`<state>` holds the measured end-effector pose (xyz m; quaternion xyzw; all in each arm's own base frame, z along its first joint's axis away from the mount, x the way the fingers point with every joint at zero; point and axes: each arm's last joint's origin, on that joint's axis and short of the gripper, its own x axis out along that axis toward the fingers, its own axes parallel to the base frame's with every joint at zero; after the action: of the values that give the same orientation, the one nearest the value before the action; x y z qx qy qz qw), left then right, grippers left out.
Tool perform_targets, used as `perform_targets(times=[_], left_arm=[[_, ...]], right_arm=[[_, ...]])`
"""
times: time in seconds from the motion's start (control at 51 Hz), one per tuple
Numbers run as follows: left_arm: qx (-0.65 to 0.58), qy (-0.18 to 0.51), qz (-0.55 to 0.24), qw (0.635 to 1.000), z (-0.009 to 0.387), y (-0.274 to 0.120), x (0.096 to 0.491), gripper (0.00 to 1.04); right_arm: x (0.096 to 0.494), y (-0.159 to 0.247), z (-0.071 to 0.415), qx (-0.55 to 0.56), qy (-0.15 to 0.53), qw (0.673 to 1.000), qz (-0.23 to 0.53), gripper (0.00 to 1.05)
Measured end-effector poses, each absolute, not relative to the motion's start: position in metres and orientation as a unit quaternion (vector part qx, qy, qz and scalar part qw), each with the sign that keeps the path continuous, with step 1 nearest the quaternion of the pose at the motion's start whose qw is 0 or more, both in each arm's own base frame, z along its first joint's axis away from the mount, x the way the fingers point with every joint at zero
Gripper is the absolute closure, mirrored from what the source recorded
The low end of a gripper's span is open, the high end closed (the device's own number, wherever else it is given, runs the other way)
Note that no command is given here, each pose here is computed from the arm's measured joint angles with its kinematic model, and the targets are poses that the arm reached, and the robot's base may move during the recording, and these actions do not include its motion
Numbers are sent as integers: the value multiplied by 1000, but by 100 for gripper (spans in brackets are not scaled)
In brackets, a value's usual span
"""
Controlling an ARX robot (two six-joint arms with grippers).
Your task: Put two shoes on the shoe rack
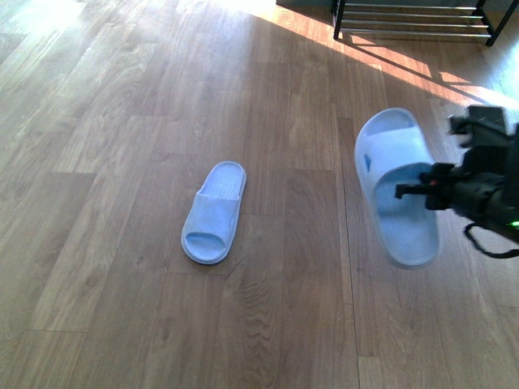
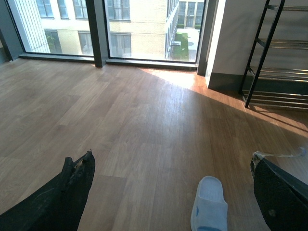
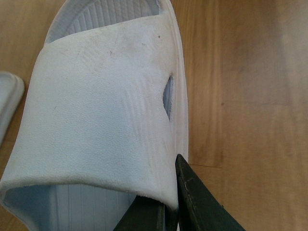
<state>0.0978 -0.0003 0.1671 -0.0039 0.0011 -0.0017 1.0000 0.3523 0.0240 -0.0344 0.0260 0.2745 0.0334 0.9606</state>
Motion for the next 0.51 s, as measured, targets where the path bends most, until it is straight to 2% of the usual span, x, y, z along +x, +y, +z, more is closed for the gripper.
perform_targets(times=[0.176,0.373,0.392,0.412,0.51], left_arm=[[-4,1,-2,1000,167,0,98,9],[-4,1,-2,1000,167,0,98,9],[-4,1,-2,1000,167,0,98,9],[-4,1,-2,1000,167,0,98,9],[-4,1,-2,1000,167,0,98,9]], right_arm=[[300,11,30,33,265,963,33,103],[261,8,78,34,244,968,42,103],[256,7,84,36,235,970,47,103],[244,6,107,38,190,979,57,103],[243,6,105,38,194,979,57,103]])
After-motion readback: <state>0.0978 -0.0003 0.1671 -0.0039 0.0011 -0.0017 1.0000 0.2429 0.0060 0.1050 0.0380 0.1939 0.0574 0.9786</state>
